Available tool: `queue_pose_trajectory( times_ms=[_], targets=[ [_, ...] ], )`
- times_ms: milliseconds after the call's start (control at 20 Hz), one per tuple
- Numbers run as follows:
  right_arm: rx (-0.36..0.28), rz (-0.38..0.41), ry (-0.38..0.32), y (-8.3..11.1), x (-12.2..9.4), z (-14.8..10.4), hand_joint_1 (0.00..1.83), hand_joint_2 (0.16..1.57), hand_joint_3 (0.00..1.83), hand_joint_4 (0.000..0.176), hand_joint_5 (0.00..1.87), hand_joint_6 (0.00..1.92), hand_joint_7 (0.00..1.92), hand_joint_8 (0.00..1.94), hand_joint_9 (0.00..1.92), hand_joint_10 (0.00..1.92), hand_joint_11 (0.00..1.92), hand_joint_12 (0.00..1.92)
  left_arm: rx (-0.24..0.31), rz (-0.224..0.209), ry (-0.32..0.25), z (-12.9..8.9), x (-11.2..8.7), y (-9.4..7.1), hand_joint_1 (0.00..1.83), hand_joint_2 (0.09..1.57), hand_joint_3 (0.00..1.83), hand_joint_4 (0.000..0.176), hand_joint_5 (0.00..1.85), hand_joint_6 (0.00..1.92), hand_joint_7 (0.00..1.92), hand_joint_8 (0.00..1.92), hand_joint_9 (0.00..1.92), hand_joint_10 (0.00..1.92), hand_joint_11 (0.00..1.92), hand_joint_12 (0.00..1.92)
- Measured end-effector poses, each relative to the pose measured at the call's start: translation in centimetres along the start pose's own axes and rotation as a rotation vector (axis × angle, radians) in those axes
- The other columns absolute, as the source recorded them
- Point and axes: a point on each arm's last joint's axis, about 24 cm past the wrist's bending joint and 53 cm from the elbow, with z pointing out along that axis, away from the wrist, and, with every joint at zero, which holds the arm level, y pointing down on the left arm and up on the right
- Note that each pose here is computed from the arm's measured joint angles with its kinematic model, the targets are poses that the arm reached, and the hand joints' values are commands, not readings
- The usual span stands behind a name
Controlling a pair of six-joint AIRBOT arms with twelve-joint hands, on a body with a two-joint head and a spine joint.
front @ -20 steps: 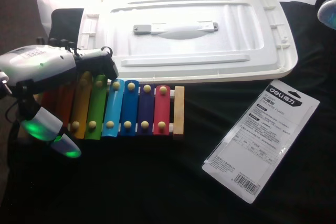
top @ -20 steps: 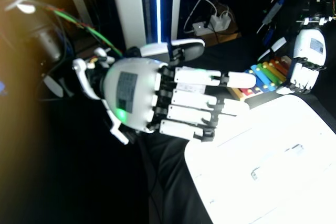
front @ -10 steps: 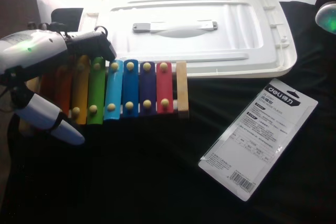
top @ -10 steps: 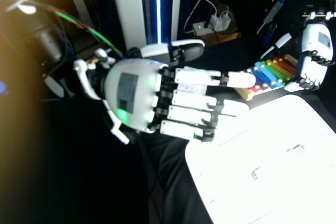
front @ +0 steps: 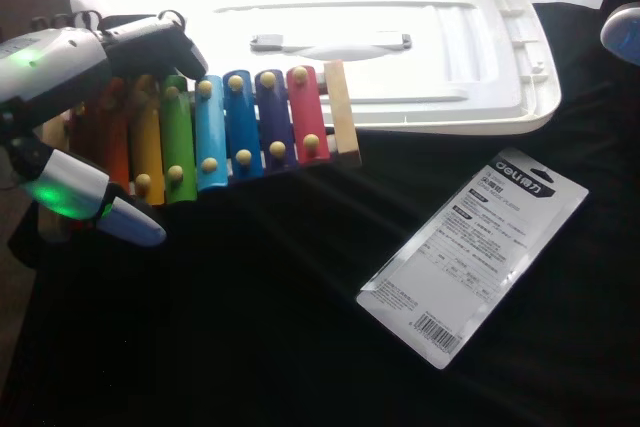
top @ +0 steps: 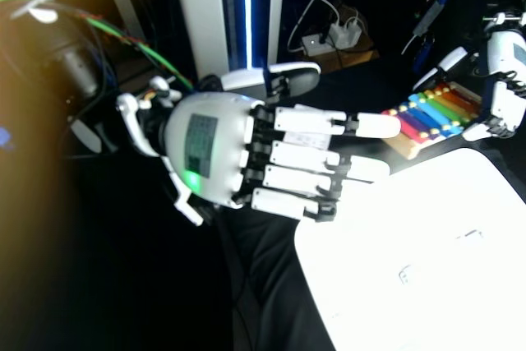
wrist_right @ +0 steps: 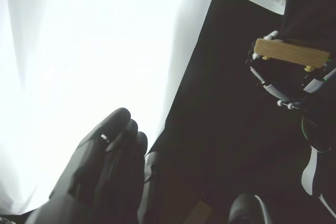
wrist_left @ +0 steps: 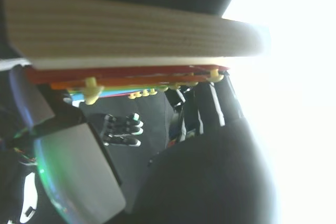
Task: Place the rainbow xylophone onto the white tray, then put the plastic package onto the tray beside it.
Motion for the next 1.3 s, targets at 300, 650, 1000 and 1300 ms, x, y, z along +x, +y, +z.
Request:
queue_pose_trajectory(
  times_ms=[300, 650, 1000, 1300],
  targets=[
    [0.001, 0.001, -0.002, 0.0, 0.0, 0.0, 0.56, 0.93, 0.0, 0.08, 0.27, 0.0, 0.4, 0.0, 0.43, 0.0, 0.19, 1.0, 0.001, -0.037, -0.059, -0.2, -1.3, 0.2, 1.42, 0.97, 0.03, 0.0, 0.27, 1.67, 0.5, 1.74, 0.74, 1.88, 0.86, 1.92],
    [0.0, 0.001, -0.001, 0.0, 0.0, 0.0, 0.56, 0.94, 0.0, 0.074, 0.27, 0.0, 0.4, 0.0, 0.43, 0.0, 0.18, 1.02, 0.007, -0.033, -0.052, -0.6, -1.0, 0.1, 1.29, 0.98, 0.01, 0.0, 0.25, 1.62, 0.54, 1.64, 0.83, 1.72, 0.9, 1.78],
    [0.0, 0.001, -0.001, 0.0, 0.0, 0.0, 0.56, 0.94, 0.0, 0.087, 0.29, 0.0, 0.41, 0.0, 0.44, 0.0, 0.19, 1.03, 0.027, 0.001, 0.07, -1.4, 1.4, -0.5, 1.37, 1.06, 0.03, 0.0, 0.33, 1.41, 0.85, 1.23, 0.76, 1.57, 0.77, 1.67],
    [0.0, 0.001, -0.001, 0.0, 0.0, 0.0, 0.53, 0.93, 0.0, 0.094, 0.28, 0.0, 0.4, 0.0, 0.43, 0.0, 0.2, 1.02, 0.033, 0.037, 0.228, -2.4, 5.0, -1.0, 1.33, 1.15, 0.01, 0.0, 0.34, 1.2, 0.84, 1.24, 0.66, 1.46, 0.63, 1.53]
  ],
)
